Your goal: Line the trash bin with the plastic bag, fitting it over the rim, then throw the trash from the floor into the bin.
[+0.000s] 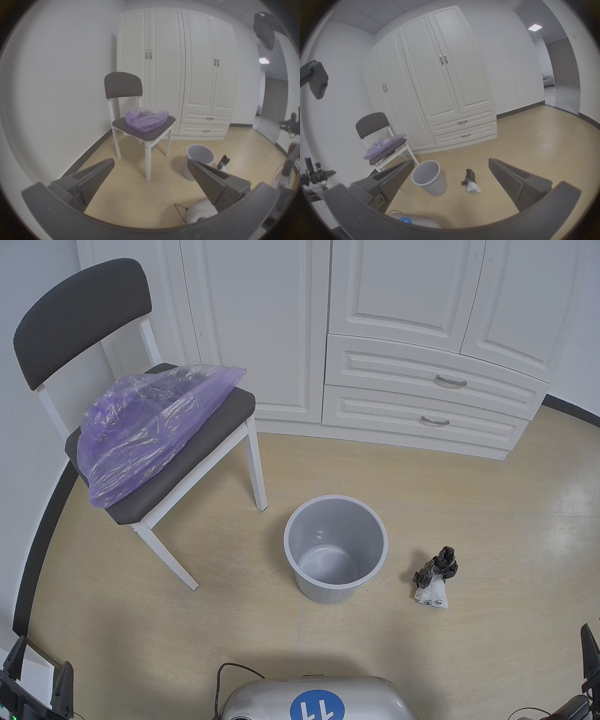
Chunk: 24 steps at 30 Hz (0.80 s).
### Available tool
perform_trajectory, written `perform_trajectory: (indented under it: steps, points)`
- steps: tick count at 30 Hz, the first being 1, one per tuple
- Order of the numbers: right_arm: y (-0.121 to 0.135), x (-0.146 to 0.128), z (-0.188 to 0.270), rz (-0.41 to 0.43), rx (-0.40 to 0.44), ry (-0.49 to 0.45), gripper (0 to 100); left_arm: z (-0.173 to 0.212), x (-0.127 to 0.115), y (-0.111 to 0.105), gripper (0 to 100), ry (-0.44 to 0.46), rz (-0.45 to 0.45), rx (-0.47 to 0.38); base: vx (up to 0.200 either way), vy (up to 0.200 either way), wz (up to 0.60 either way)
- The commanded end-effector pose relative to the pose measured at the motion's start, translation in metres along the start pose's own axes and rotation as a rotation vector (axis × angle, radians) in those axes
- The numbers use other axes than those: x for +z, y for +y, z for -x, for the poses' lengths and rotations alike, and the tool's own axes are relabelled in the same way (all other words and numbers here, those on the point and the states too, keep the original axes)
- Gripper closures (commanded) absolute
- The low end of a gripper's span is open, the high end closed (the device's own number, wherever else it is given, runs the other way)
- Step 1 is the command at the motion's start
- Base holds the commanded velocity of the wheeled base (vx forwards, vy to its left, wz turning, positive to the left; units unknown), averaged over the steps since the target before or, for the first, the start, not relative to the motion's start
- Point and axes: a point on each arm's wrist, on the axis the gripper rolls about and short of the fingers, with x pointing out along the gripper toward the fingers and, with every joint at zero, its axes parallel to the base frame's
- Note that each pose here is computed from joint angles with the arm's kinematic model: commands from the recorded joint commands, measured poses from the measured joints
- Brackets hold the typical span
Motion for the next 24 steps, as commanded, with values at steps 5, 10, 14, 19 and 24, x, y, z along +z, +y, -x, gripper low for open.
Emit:
perform_trajectory:
  steps: [5,10,14,19,24]
  points:
    - [0.006,0.022,-0.005,0.148,-0.027,0.079,0,0.012,0.052,-0.005,0,-0.196,0.16,-0.214,0.0,0.0,0.0]
    - [0.013,0.049,-0.029,0.194,-0.048,0.276,0,-0.014,0.071,-0.004,0,-0.01,0.148,-0.182,0.0,0.0,0.0]
    - [0.017,0.063,-0.055,0.263,-0.049,0.364,0,-0.035,0.091,-0.004,0,0.063,0.152,-0.169,0.0,0.0,0.0]
    - [0.02,0.075,-0.101,0.327,-0.04,0.513,0,-0.084,0.114,-0.001,0,0.214,0.127,-0.092,0.0,0.0,0.0]
    - [0.029,0.084,-0.133,0.261,0.009,0.472,0,-0.117,0.112,0.003,0,0.326,-0.04,0.025,0.0,0.0,0.0]
